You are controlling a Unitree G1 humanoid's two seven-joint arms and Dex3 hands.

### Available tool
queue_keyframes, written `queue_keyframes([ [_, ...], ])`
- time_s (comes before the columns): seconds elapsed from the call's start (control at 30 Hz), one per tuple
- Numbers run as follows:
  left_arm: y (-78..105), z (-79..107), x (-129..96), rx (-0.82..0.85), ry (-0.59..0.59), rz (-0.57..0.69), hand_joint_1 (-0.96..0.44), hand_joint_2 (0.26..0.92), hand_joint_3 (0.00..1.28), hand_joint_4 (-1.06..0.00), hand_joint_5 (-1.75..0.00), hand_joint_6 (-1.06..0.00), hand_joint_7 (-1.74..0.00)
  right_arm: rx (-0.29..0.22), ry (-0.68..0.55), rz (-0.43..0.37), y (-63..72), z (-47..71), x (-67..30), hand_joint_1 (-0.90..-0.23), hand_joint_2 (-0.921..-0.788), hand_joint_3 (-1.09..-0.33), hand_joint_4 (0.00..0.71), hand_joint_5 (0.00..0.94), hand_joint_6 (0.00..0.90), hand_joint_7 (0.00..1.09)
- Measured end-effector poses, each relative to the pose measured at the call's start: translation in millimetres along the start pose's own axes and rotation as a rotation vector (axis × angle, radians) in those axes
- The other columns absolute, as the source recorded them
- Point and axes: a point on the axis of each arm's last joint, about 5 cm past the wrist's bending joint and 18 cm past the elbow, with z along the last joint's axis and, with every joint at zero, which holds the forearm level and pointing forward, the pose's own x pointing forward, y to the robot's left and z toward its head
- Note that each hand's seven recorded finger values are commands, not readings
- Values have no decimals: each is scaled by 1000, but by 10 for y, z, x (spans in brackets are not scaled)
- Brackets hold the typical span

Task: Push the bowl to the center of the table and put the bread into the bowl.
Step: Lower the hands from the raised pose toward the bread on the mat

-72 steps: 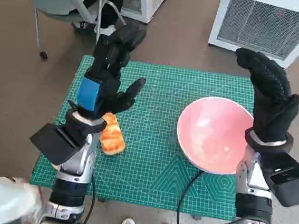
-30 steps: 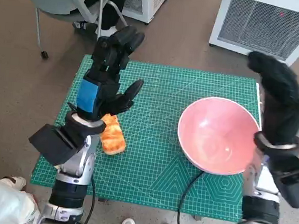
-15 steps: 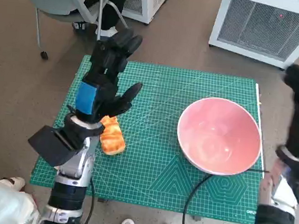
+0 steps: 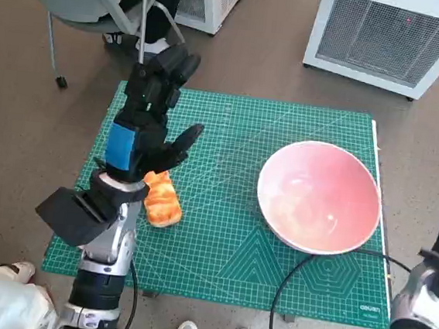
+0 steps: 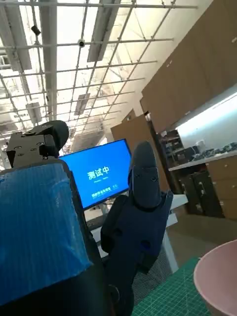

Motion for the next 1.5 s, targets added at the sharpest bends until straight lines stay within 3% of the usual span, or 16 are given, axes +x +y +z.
queue_keyframes([
  [0.27, 16, -14, -12, -6, 7, 2, -305, 921, 301, -109, -408, 1, -657, 51, 217, -14, 156, -205, -204, -522, -921, -809, 310, 0, 222, 287],
  [0.5, 34, -11, -17, -11, 5, 3, -326, 921, 302, -119, -392, 1, -654, 138, 342, -5, 376, -286, -263, -519, -921, -807, 300, 0, 224, 278],
  [0.93, 98, -2, -72, 11, 17, 6, -336, 921, 309, -141, -358, 1, -641, 210, 419, 57, 697, -274, -188, -530, -921, -806, 302, 2, 240, 273],
  [1.5, 122, 15, -146, 20, 22, 29, -337, 921, 301, -209, -238, -31, -592, 270, 424, 123, 1088, -141, -1, -519, -921, -817, 307, 3, 253, 280],
])
